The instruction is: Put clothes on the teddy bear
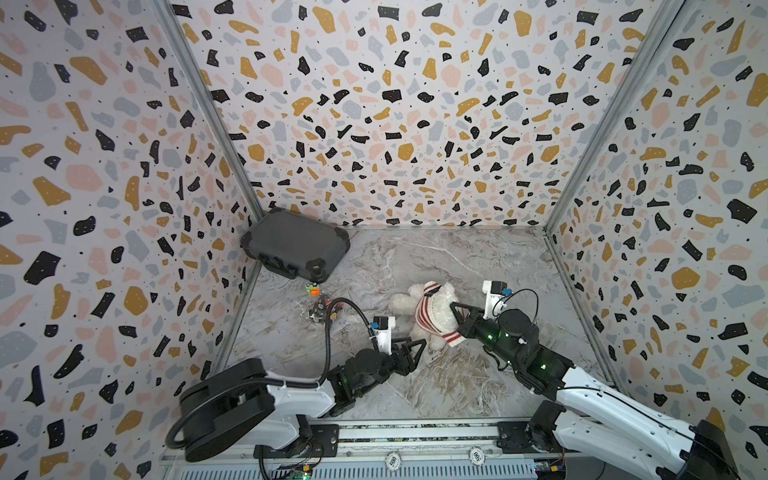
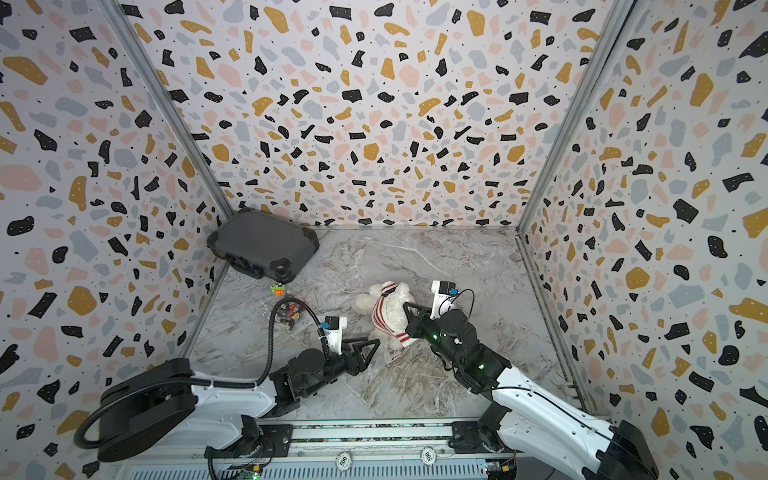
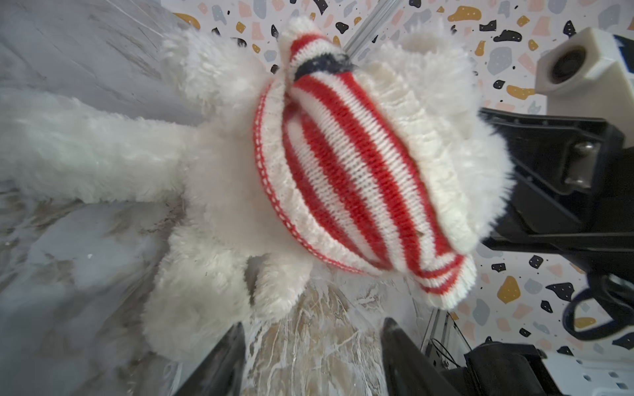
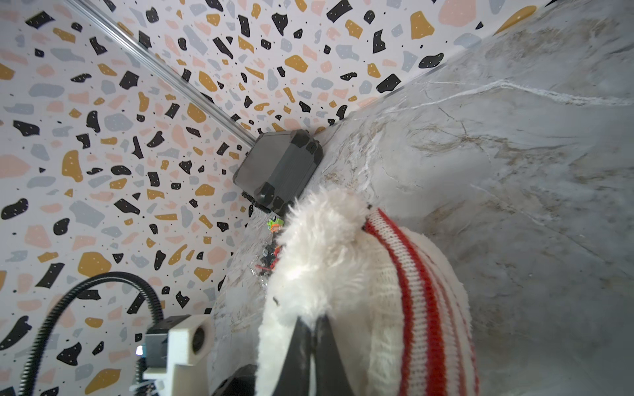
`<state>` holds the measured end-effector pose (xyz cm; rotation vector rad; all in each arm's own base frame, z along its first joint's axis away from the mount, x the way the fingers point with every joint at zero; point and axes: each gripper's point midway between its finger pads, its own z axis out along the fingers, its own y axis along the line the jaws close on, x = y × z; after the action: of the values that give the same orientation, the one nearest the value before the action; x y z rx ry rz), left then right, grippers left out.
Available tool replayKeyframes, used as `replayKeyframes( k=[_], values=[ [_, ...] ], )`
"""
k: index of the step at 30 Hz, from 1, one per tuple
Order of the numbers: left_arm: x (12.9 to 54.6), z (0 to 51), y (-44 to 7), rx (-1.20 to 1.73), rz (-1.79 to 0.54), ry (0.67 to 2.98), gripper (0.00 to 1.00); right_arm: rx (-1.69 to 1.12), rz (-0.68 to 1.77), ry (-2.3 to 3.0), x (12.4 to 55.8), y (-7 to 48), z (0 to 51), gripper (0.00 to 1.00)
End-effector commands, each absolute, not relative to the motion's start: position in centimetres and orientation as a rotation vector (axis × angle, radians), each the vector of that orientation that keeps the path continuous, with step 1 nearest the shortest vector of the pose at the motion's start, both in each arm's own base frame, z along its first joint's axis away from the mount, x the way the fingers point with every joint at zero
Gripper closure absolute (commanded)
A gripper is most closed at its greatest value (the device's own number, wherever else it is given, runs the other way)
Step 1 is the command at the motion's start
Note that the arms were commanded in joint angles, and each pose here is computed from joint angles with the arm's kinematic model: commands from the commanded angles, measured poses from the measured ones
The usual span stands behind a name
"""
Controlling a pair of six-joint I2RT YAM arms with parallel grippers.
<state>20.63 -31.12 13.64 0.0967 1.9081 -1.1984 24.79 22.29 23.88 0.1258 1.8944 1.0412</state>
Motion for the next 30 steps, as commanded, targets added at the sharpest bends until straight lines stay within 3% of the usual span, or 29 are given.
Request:
replayKeyframes(
  k=[1,9,18,25,30],
  values=[
    [21.7,18.4,-33.1,-0.010,-1.383,1.727,0.37,0.213,1.090,1.851,24.9,21.7,25.0,1.00],
    [22.1,17.6,-36.1,-0.006,-1.449,1.738,0.42,0.245,1.113,1.881,24.7,21.8,23.9,1.00],
    [21.8,16.3,-37.8,-0.007,-1.489,1.766,0.67,0.251,1.124,1.890,24.7,22.0,23.5,1.00],
    [21.7,16.0,-37.9,-0.008,-1.489,1.775,0.93,0.256,1.120,1.886,24.5,21.7,23.6,1.00],
    [22.2,12.5,-36.8,-0.049,-1.374,1.896,1.00,0.272,1.131,1.873,24.4,21.4,24.1,1.00]
  ],
)
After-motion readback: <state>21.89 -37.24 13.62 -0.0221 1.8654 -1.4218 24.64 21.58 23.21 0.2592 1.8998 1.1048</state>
